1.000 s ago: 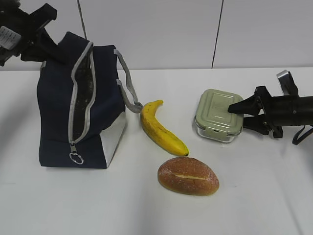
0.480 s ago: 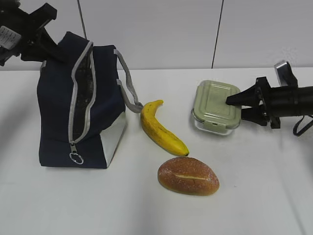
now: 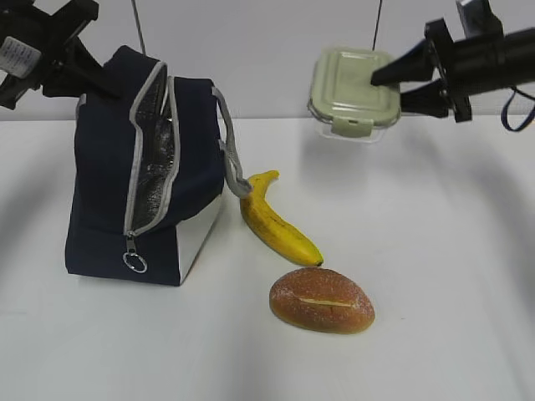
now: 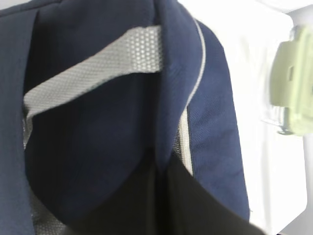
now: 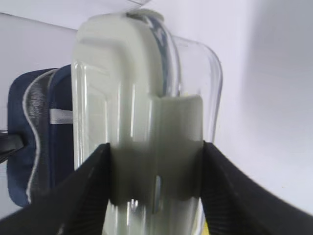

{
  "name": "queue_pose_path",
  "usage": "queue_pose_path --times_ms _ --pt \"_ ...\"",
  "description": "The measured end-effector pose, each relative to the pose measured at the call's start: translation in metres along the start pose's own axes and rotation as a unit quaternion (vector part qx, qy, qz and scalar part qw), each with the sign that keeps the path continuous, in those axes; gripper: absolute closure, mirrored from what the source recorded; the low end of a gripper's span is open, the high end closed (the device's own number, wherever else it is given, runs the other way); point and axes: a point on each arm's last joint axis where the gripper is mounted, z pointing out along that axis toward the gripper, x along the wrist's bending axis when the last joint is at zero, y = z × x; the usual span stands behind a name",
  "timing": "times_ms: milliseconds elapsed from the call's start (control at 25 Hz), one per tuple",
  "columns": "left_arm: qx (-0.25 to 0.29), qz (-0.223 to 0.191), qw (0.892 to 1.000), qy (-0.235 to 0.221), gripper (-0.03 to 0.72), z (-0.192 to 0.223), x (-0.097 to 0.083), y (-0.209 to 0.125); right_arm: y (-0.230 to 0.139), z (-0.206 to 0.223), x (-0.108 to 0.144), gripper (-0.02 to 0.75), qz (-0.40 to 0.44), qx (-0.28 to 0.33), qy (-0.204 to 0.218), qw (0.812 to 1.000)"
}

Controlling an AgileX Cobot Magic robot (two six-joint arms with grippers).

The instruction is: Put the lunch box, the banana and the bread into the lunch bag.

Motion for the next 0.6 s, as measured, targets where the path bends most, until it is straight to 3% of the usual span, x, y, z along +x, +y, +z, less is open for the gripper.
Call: queue_pose_path --times_ms 360,600 --pt "-0.003 -0.003 1.000 -0.004 0.691 0.000 -0.001 0.000 0.015 0.042 0.127 0.351 -0.085 0.068 0.014 0.994" --pt "-0.003 -0.003 1.000 -0.004 0.691 0.000 -0.001 0.000 -0.009 0.074 0.169 0.351 -0.115 0.119 0.037 0.986"
